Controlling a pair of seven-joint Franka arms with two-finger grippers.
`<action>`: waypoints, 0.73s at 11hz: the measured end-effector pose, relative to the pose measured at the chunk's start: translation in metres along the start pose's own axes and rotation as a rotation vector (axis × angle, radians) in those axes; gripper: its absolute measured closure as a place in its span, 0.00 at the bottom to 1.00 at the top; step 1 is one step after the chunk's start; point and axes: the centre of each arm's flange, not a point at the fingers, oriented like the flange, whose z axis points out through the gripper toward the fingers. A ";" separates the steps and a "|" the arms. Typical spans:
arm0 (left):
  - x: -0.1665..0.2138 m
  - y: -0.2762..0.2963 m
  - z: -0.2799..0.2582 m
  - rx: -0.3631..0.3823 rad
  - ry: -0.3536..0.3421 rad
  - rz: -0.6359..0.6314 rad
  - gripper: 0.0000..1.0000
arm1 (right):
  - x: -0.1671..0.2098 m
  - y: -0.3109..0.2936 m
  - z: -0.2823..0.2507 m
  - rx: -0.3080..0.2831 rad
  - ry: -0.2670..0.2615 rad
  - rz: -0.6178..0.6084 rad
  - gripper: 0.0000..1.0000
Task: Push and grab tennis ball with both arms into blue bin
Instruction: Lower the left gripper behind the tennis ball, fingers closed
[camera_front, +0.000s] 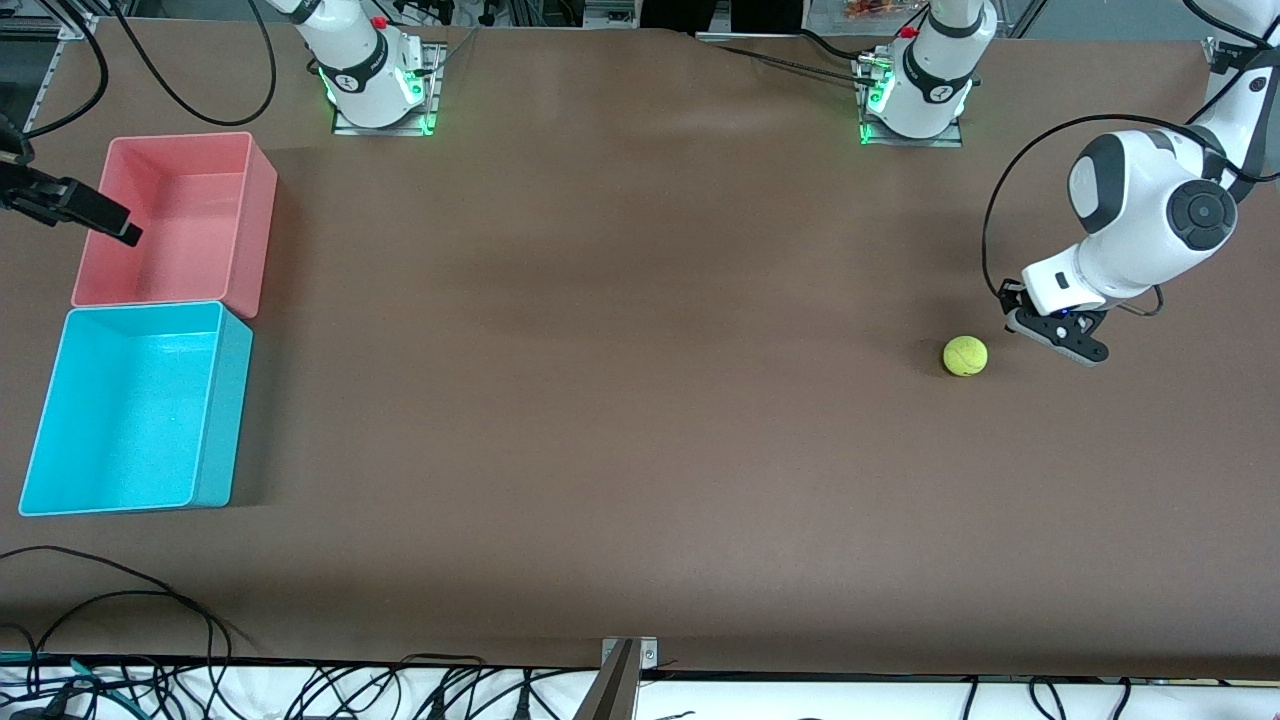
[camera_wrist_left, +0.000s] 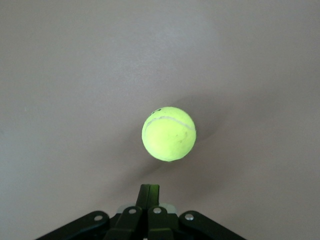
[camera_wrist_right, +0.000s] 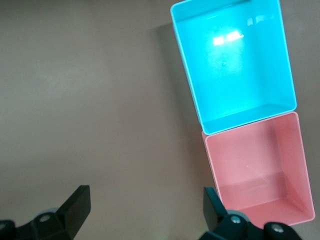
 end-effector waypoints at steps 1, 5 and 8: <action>-0.003 -0.005 0.001 0.004 0.006 0.109 0.99 | -0.001 -0.007 -0.004 0.000 0.006 -0.014 0.00; -0.007 -0.016 0.018 0.006 0.009 0.505 0.99 | -0.004 -0.015 -0.007 0.002 0.002 -0.050 0.00; -0.008 -0.027 0.046 0.006 0.014 0.736 0.99 | -0.005 -0.025 -0.005 0.001 -0.003 -0.069 0.00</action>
